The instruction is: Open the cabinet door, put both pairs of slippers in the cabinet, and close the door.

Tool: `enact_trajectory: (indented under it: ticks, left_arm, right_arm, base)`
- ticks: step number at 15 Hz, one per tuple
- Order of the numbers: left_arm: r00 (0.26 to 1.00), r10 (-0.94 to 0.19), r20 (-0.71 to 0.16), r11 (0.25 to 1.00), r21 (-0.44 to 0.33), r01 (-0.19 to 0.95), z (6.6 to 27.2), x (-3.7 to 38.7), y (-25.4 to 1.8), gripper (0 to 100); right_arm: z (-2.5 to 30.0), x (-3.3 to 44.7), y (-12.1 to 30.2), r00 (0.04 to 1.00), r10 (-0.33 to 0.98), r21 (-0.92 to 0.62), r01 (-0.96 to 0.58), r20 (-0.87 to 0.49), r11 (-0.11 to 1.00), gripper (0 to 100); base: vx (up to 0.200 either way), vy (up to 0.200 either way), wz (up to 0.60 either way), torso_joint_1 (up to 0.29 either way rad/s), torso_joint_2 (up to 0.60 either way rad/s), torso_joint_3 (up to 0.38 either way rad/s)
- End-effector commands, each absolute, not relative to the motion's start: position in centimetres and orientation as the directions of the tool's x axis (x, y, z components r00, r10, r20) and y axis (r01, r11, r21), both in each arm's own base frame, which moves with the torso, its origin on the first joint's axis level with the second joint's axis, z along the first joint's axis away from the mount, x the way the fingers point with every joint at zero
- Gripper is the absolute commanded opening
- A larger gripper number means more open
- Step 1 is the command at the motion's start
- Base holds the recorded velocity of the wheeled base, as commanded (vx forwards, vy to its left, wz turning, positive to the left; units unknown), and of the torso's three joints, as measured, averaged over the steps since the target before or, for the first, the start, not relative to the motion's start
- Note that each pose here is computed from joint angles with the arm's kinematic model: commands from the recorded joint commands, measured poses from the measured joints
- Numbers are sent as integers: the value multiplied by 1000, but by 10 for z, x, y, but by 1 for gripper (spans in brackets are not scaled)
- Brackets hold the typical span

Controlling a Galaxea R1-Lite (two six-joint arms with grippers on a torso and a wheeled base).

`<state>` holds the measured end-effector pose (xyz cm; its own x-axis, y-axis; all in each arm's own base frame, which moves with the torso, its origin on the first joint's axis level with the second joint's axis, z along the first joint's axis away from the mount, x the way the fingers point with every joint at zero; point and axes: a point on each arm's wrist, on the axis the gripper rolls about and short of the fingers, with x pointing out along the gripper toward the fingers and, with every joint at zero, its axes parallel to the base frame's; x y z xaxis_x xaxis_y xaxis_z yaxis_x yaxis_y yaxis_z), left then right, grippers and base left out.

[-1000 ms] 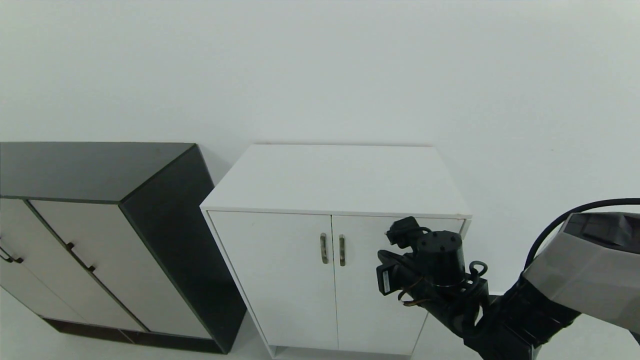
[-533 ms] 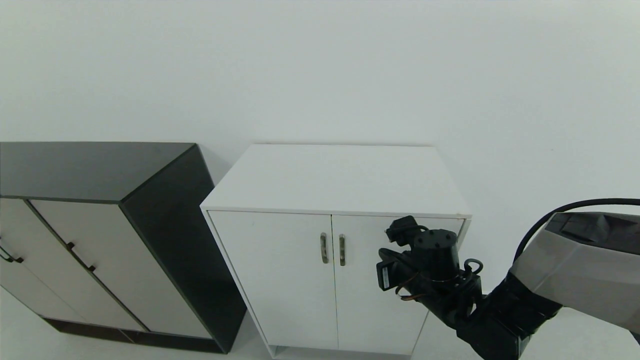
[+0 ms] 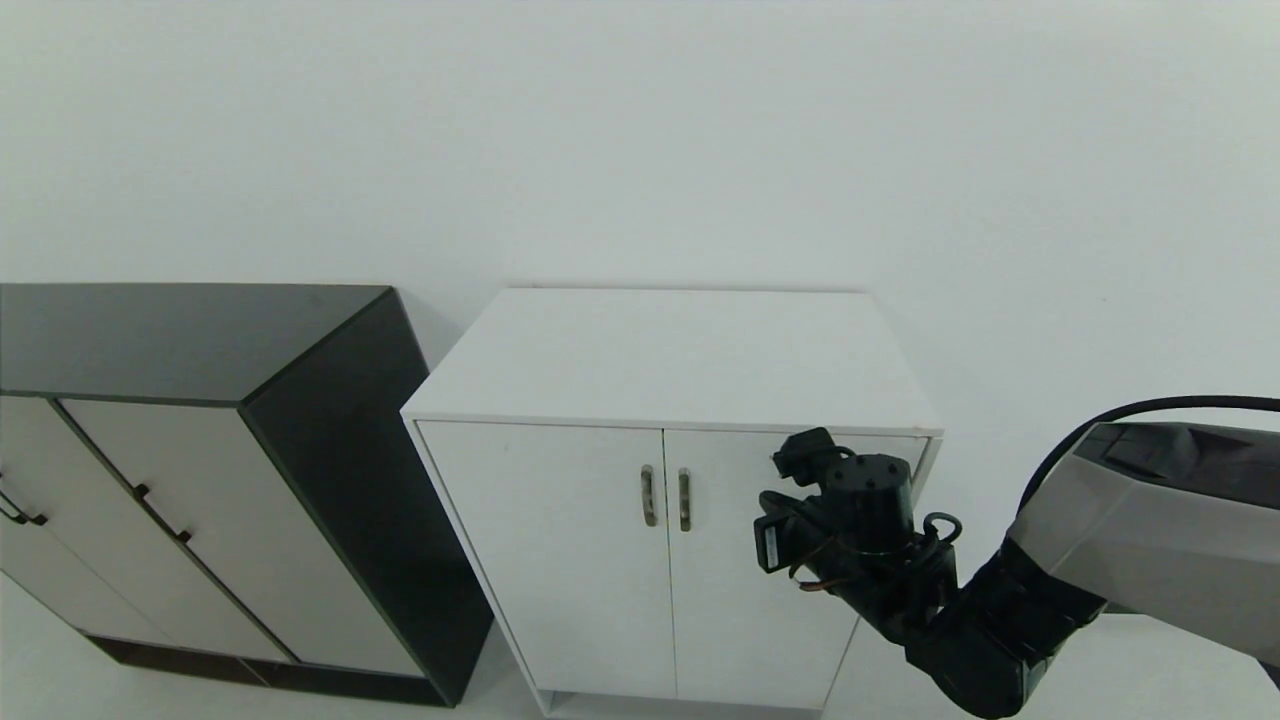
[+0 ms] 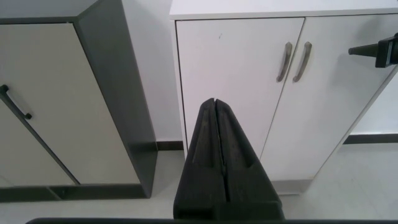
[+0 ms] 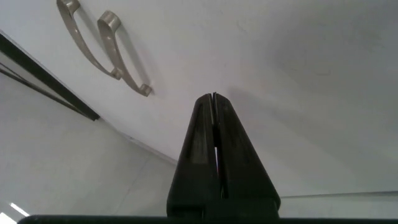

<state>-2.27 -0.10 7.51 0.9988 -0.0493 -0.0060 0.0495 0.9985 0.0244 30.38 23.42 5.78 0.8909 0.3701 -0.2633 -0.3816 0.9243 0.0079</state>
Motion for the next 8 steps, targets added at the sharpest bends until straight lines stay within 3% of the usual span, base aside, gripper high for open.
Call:
enact_trajectory:
  ticks: [1, 8]
  left_arm:
    - [999, -49, -6, 998, 24, 49, 75, -23, -1, 0]
    - [999, -49, -6, 998, 24, 49, 75, -23, -1, 0]
  right_arm:
    - [57, 305, 234, 892, 367, 8, -379, -263, 926, 0]
    - [52, 313, 234, 899, 354, 8, -364, -258, 931, 0]
  base:
    - [0, 0, 0, 0, 0, 0]
    - [0, 0, 0, 0, 0, 0]
